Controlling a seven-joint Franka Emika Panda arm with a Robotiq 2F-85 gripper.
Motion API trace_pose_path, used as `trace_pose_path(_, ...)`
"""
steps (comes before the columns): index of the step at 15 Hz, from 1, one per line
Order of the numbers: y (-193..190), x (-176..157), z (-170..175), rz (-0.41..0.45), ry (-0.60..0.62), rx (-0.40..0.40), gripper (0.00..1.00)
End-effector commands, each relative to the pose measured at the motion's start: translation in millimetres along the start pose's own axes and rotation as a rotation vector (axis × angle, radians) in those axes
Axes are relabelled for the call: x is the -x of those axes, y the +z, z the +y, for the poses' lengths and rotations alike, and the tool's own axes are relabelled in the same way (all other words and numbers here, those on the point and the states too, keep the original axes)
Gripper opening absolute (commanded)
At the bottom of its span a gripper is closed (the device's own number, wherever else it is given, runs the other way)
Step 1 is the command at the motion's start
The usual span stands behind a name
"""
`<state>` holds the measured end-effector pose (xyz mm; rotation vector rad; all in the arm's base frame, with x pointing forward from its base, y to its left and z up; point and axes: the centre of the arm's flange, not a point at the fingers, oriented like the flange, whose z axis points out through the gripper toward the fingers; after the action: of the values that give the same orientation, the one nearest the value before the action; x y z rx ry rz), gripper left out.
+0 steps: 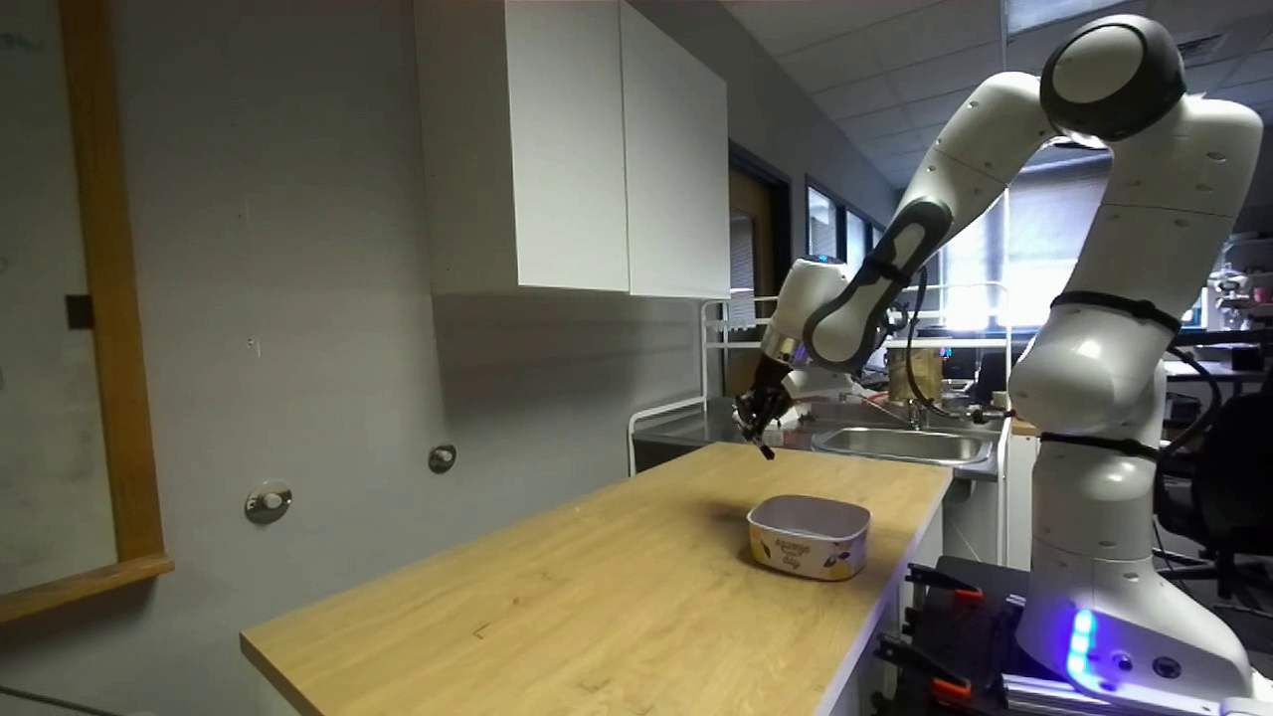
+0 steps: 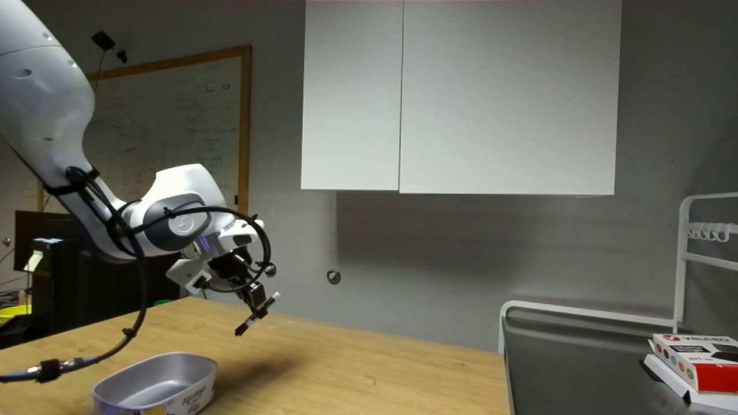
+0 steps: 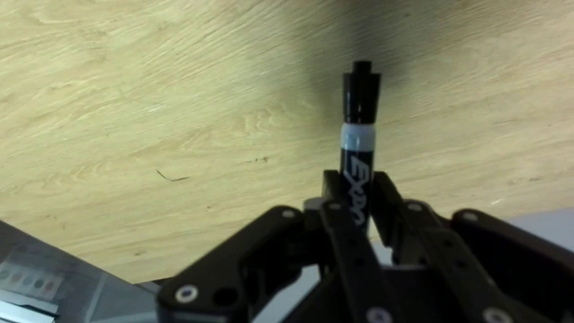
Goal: Get the marker from the table and place it in the bowl
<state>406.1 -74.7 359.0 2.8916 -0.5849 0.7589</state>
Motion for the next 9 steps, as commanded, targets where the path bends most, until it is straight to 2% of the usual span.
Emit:
trace_pose_path(1,-21,29,-4,-0.014,-0.003,0.005,0.05)
trace_pose_path(9,-34,61,-39,-0.106,-0.099,0.045,0.06)
